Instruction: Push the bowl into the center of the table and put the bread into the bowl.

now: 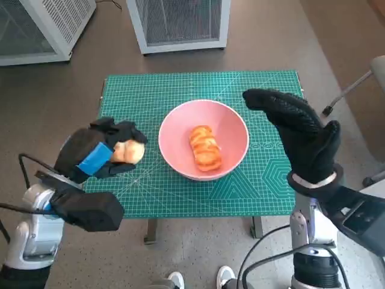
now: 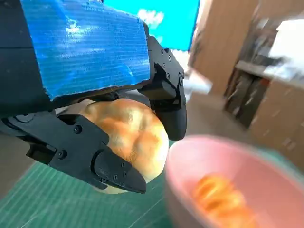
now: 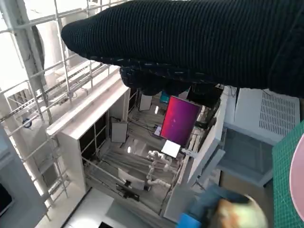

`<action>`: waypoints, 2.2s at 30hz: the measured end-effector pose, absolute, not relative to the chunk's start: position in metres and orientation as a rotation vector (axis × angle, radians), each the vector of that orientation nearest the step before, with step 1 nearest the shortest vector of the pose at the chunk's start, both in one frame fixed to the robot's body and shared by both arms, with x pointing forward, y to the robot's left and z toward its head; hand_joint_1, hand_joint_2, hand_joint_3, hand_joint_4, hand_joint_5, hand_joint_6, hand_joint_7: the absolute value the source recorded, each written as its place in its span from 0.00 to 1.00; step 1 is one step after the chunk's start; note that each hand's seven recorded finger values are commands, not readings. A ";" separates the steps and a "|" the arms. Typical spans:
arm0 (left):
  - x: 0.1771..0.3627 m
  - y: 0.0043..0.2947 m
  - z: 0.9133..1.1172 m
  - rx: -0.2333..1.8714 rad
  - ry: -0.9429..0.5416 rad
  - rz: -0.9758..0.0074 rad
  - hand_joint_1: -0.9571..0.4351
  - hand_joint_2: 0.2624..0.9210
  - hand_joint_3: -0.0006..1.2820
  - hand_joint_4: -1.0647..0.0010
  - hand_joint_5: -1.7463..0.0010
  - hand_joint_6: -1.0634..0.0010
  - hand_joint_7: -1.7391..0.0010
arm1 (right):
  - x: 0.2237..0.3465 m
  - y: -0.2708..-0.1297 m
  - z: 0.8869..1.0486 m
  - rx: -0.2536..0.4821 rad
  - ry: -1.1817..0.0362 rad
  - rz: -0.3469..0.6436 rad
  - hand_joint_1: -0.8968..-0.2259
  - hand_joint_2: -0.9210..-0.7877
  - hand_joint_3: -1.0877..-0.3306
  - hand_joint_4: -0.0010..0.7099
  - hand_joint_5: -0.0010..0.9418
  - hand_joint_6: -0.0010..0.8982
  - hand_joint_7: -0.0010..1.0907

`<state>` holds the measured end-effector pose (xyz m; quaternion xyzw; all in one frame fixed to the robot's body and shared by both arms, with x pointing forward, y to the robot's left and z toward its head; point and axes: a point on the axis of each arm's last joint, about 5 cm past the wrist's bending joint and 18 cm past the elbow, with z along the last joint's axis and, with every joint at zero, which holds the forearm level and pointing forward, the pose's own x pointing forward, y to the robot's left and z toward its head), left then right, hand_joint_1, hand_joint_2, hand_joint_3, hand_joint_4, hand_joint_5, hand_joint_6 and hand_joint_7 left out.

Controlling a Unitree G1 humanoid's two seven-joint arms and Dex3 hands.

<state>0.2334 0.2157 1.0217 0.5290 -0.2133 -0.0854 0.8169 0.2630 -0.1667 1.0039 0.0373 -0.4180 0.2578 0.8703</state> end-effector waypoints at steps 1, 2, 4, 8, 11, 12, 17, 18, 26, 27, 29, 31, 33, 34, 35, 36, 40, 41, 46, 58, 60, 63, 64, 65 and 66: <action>0.234 0.214 1.024 1.119 -0.472 -0.178 0.69 1.00 0.04 0.33 0.29 0.37 0.41 | 0.263 -0.166 1.004 0.079 -0.874 0.539 0.75 0.00 0.77 0.70 0.05 0.08 0.83; 0.235 0.212 1.025 1.109 -0.490 -0.175 0.69 1.00 0.04 0.34 0.29 0.37 0.41 | 0.263 -0.166 1.004 0.080 -0.875 0.539 0.75 0.00 0.77 0.70 0.05 0.08 0.83; 0.236 0.207 1.028 1.086 -0.523 -0.167 0.69 1.00 0.04 0.34 0.29 0.37 0.41 | 0.263 -0.166 1.004 0.081 -0.876 0.540 0.75 0.00 0.77 0.71 0.05 0.08 0.84; 0.241 0.194 1.034 1.043 -0.585 -0.168 0.69 1.00 0.04 0.34 0.29 0.38 0.41 | 0.263 -0.165 1.004 0.084 -0.878 0.541 0.76 0.00 0.76 0.71 0.05 0.07 0.84; 0.245 0.183 1.037 1.018 -0.628 -0.187 0.69 1.00 0.04 0.34 0.29 0.38 0.40 | 0.263 -0.164 1.004 0.087 -0.878 0.543 0.77 0.00 0.76 0.71 0.06 0.07 0.84; 0.246 0.178 1.039 1.009 -0.644 -0.200 0.69 1.00 0.04 0.34 0.29 0.38 0.40 | 0.263 -0.164 1.004 0.088 -0.878 0.543 0.77 0.01 0.76 0.71 0.06 0.07 0.85; 0.254 0.159 1.046 0.978 -0.705 -0.248 0.69 0.99 0.04 0.33 0.30 0.38 0.39 | 0.263 -0.164 1.004 0.089 -0.879 0.543 0.76 0.00 0.77 0.71 0.06 0.07 0.84; 0.256 0.157 1.047 0.974 -0.714 -0.257 0.69 1.00 0.04 0.33 0.30 0.38 0.39 | 0.263 -0.164 1.004 0.089 -0.879 0.542 0.76 0.00 0.77 0.70 0.06 0.07 0.84; 0.274 0.139 1.044 0.956 -0.748 -0.330 0.69 1.00 0.12 0.44 0.28 0.52 0.27 | 0.263 -0.166 1.004 0.088 -0.878 0.536 0.75 0.00 0.77 0.70 0.07 0.07 0.84; 0.276 0.138 1.043 0.953 -0.745 -0.338 0.69 1.00 0.15 0.48 0.26 0.54 0.25 | 0.263 -0.166 1.003 0.088 -0.877 0.535 0.75 0.00 0.77 0.70 0.07 0.07 0.84; 0.279 0.136 1.039 0.950 -0.734 -0.356 0.64 1.00 0.20 0.59 0.30 0.59 0.19 | 0.263 -0.166 1.003 0.087 -0.876 0.534 0.75 0.00 0.77 0.70 0.07 0.07 0.84; 0.281 0.134 1.034 0.947 -0.720 -0.372 0.60 0.96 0.20 0.64 0.60 0.67 0.33 | 0.262 -0.167 1.003 0.087 -0.876 0.531 0.75 0.00 0.77 0.70 0.07 0.07 0.84; 0.283 0.133 1.030 0.940 -0.703 -0.384 0.61 0.96 0.15 0.65 0.77 0.68 0.55 | 0.262 -0.168 1.002 0.085 -0.877 0.526 0.75 0.00 0.78 0.70 0.07 0.07 0.84; 0.283 0.133 1.029 0.937 -0.695 -0.390 0.60 0.96 0.11 0.67 0.85 0.69 0.64 | 0.262 -0.168 1.002 0.085 -0.879 0.524 0.75 0.00 0.78 0.70 0.07 0.07 0.84; 0.284 0.133 1.028 0.935 -0.687 -0.395 0.57 0.96 0.09 0.71 0.90 0.72 0.72 | 0.262 -0.169 1.002 0.084 -0.881 0.523 0.75 0.00 0.78 0.70 0.07 0.07 0.83; 0.284 0.133 1.027 0.935 -0.682 -0.399 0.56 0.96 0.08 0.72 0.92 0.72 0.74 | 0.262 -0.169 1.002 0.083 -0.883 0.522 0.75 0.00 0.78 0.70 0.07 0.07 0.83; 0.284 0.132 1.026 0.943 -0.662 -0.420 0.47 0.98 0.05 0.81 0.98 0.78 0.84 | 0.261 -0.170 1.002 0.080 -0.891 0.515 0.75 0.00 0.78 0.70 0.07 0.08 0.83; 0.284 0.132 1.026 0.944 -0.658 -0.423 0.45 0.98 0.04 0.82 0.99 0.79 0.86 | 0.261 -0.170 1.002 0.080 -0.892 0.515 0.75 0.00 0.78 0.70 0.07 0.08 0.83; 0.283 0.132 1.027 0.951 -0.639 -0.431 0.37 1.00 0.04 0.84 1.00 0.80 0.88 | 0.262 -0.169 1.002 0.081 -0.889 0.514 0.76 0.00 0.77 0.70 0.08 0.08 0.82; 0.276 0.135 1.025 0.868 -0.618 -0.423 0.31 1.00 0.08 0.83 1.00 0.76 0.88 | 0.262 -0.167 1.001 0.088 -0.888 0.517 0.75 0.00 0.77 0.69 0.08 0.08 0.82; 0.275 0.137 1.024 0.845 -0.608 -0.418 0.30 1.00 0.08 0.83 1.00 0.76 0.88 | 0.262 -0.167 1.001 0.089 -0.886 0.517 0.76 0.00 0.77 0.69 0.08 0.08 0.82; 0.274 0.139 1.023 0.824 -0.600 -0.411 0.30 1.00 0.09 0.83 1.00 0.75 0.88 | 0.262 -0.167 1.001 0.090 -0.883 0.517 0.76 0.00 0.76 0.69 0.08 0.08 0.82; 0.274 0.140 1.023 0.816 -0.598 -0.409 0.31 1.00 0.09 0.83 1.00 0.75 0.88 | 0.262 -0.167 1.001 0.090 -0.882 0.517 0.76 0.00 0.76 0.69 0.08 0.08 0.82; 0.273 0.141 1.023 0.803 -0.598 -0.407 0.31 1.00 0.09 0.83 1.00 0.75 0.88 | 0.262 -0.167 1.001 0.091 -0.881 0.517 0.76 0.00 0.76 0.69 0.08 0.08 0.82; 0.273 0.142 1.024 0.797 -0.599 -0.405 0.31 1.00 0.09 0.83 1.00 0.75 0.88 | 0.263 -0.167 1.001 0.091 -0.881 0.518 0.76 0.00 0.76 0.69 0.08 0.08 0.82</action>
